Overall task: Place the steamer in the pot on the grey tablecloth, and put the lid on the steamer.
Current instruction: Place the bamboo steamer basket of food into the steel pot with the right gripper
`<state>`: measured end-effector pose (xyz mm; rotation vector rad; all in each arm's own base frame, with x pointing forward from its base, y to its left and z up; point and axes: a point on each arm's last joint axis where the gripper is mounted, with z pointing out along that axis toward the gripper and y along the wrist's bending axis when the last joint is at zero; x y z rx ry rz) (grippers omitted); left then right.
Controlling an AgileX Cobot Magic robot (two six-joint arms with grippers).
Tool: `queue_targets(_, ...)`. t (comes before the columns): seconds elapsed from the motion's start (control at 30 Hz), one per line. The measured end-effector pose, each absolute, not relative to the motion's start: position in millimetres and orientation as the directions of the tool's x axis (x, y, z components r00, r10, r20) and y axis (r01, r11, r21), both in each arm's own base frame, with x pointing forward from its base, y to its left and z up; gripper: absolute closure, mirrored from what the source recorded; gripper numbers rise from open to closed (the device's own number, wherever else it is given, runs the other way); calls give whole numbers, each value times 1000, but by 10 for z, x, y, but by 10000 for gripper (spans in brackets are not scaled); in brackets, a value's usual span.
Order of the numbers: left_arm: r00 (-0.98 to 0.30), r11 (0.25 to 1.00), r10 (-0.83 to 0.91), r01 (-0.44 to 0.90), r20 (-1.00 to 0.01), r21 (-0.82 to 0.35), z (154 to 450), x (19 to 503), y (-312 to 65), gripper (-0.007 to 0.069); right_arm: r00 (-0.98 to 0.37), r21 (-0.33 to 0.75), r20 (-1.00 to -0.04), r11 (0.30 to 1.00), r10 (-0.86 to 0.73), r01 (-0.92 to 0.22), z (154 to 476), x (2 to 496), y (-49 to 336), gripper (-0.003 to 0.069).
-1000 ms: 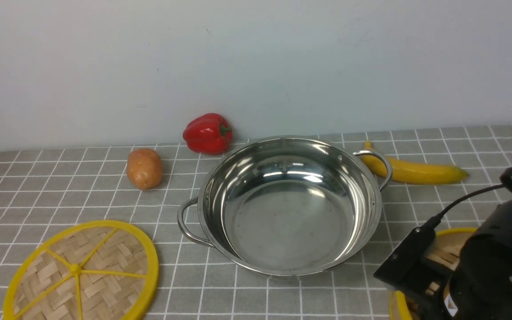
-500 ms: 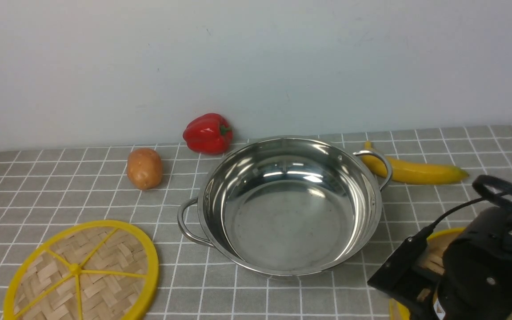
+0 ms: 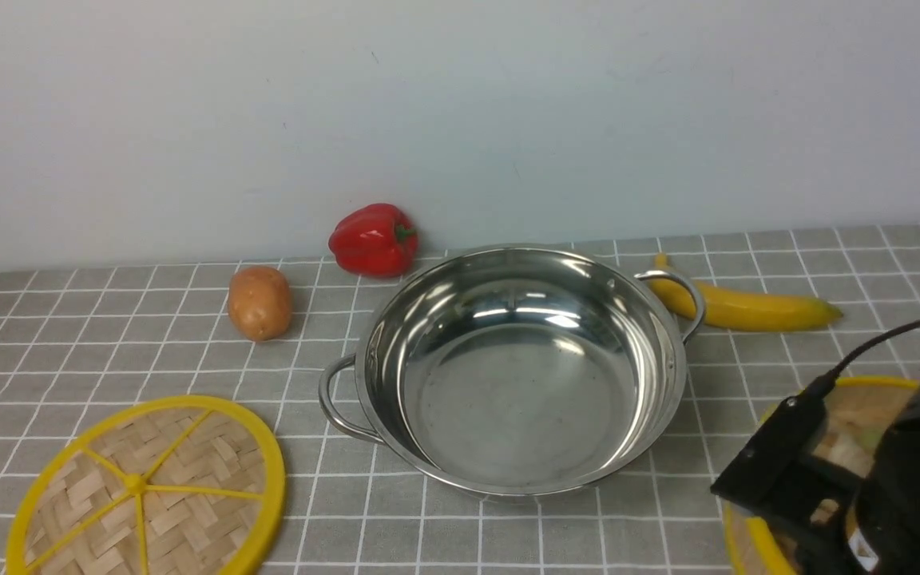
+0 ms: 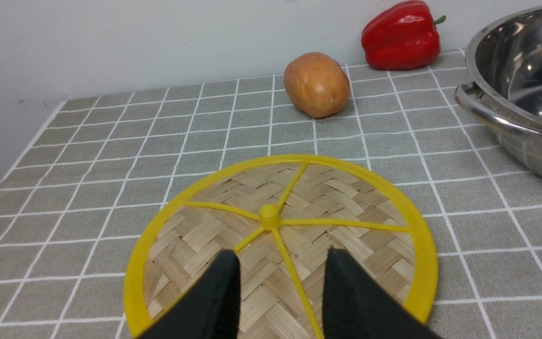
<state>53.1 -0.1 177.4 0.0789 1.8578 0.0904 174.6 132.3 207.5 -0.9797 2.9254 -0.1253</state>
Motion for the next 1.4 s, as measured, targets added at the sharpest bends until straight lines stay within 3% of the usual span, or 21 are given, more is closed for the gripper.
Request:
queue_targets(0.23, -285, 995, 101, 8, -953, 103, 1774, 531, -1, 382, -794, -157, -52, 790, -605, -592, 2385, 1612, 1138, 598)
queue_targets(0.37, -285, 995, 101, 8, -953, 103, 1774, 531, -1, 382, -762, -150, -146, 775, -631, -613, 2662, 1701, 1220, 598)
queue_targets(0.5, -285, 995, 101, 8, -953, 103, 1774, 531, -1, 382, -683, -154, -266, 729, -681, -667, 3052, 1905, 1408, 598)
queue_targets(0.6, -285, 995, 101, 8, -953, 103, 1774, 531, -1, 382, -624, -176, -306, 687, -719, -705, 3223, 2057, 1536, 598)
queue_targets(0.73, -285, 995, 101, 8, -953, 103, 1774, 531, -1, 382, -495, -208, -363, 586, -789, -783, 3477, 2364, 1887, 598)
queue_targets(1.0, -285, 995, 101, 8, -953, 103, 1774, 531, -1, 382, -348, -216, -317, 424, -883, -880, 3264, 2638, 2519, 598)
queue_targets(1.23, -285, 995, 101, 8, -953, 103, 1774, 531, -1, 382, -321, -188, -202, 358, -925, -915, 2832, 2757, 2708, 598)
queue_targets(1.4, -285, 995, 101, 8, -953, 103, 1774, 531, -1, 382, -306, -215, -174, 339, -936, -916, 2782, 2798, 2730, 598)
